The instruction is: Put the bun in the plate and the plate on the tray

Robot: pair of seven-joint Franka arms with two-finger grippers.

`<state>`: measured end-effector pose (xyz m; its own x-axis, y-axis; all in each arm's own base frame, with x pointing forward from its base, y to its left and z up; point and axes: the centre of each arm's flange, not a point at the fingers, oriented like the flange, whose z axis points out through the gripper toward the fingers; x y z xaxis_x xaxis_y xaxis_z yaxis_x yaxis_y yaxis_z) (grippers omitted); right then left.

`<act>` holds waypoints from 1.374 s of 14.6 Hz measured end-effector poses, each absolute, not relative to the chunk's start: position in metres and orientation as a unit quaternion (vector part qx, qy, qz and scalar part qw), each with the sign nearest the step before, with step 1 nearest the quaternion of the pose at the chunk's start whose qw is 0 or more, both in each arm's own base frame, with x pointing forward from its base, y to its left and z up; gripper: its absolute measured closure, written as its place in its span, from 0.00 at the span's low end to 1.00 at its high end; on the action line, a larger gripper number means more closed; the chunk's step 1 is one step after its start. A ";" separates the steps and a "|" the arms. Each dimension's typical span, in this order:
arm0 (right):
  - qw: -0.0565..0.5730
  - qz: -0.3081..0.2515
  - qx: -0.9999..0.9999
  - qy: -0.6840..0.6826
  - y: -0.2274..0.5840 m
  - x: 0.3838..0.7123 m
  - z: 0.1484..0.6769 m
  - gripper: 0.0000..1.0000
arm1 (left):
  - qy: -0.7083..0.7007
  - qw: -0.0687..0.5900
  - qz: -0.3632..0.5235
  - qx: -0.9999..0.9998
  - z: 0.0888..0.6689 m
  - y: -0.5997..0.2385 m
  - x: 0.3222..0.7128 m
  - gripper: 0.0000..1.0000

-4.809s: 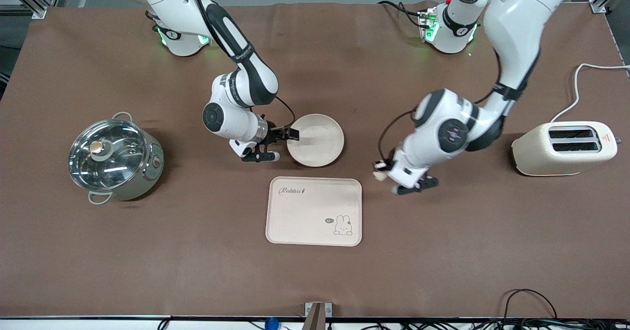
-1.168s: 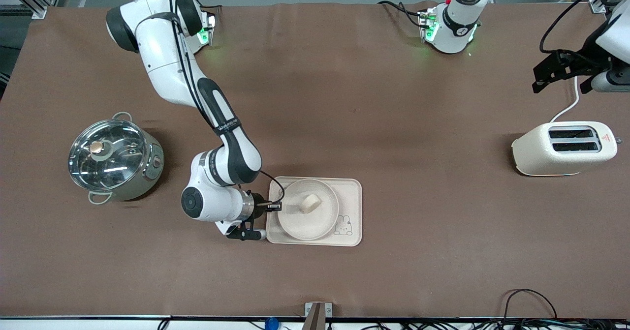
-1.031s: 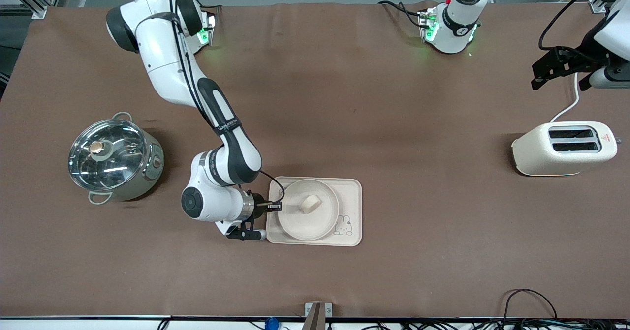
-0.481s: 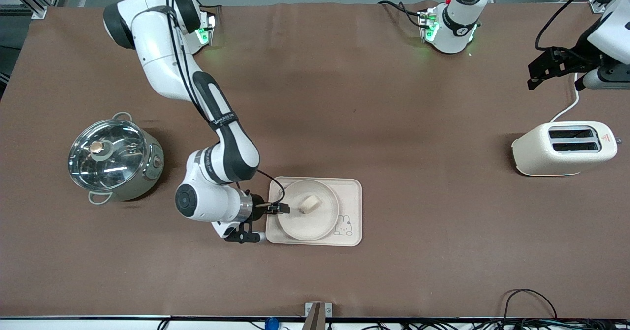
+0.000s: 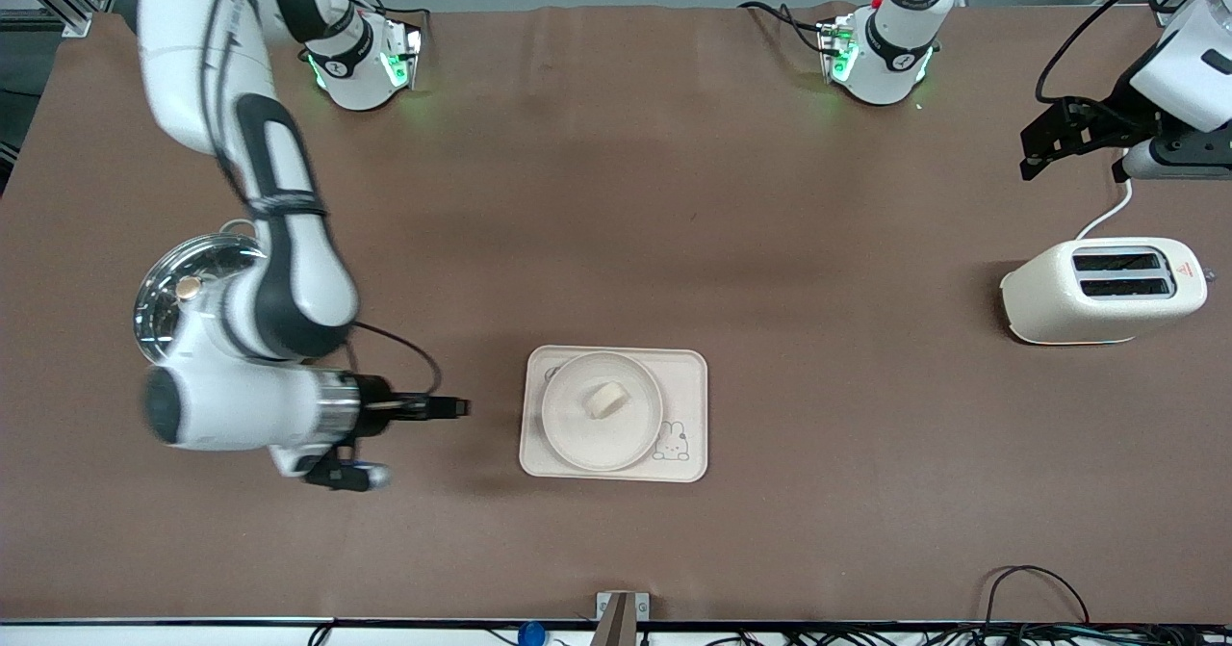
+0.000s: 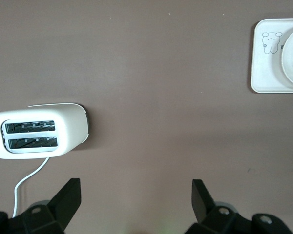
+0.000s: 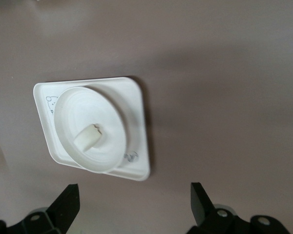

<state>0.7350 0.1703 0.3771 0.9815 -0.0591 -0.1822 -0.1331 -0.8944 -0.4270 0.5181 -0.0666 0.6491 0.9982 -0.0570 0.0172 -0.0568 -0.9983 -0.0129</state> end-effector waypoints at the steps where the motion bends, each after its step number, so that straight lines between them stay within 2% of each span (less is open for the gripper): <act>1: 0.217 0.081 -0.971 0.055 0.143 0.732 0.404 0.00 | 0.028 0.006 -0.009 -1.000 0.649 -0.066 0.518 0.00; 3: 0.205 0.092 -0.973 0.052 0.093 0.714 0.458 0.00 | 0.027 0.006 -0.011 -1.000 0.650 -0.066 0.517 0.00; 6: 0.167 0.117 -0.978 0.046 0.020 0.668 0.537 0.00 | 0.026 0.006 -0.011 -1.000 0.650 -0.065 0.516 0.00; 11: 0.049 0.074 -0.996 0.033 -0.043 0.583 0.640 0.00 | 0.025 0.006 -0.012 -1.000 0.651 -0.065 0.515 0.00; 15: 0.008 0.042 -0.999 0.018 -0.056 0.534 0.655 0.00 | 0.025 0.006 -0.014 -1.000 0.653 -0.064 0.515 0.00; 20: 0.011 0.036 -0.999 -0.011 -0.066 0.516 0.630 0.00 | 0.024 0.005 -0.022 -0.999 0.660 -0.063 0.516 0.00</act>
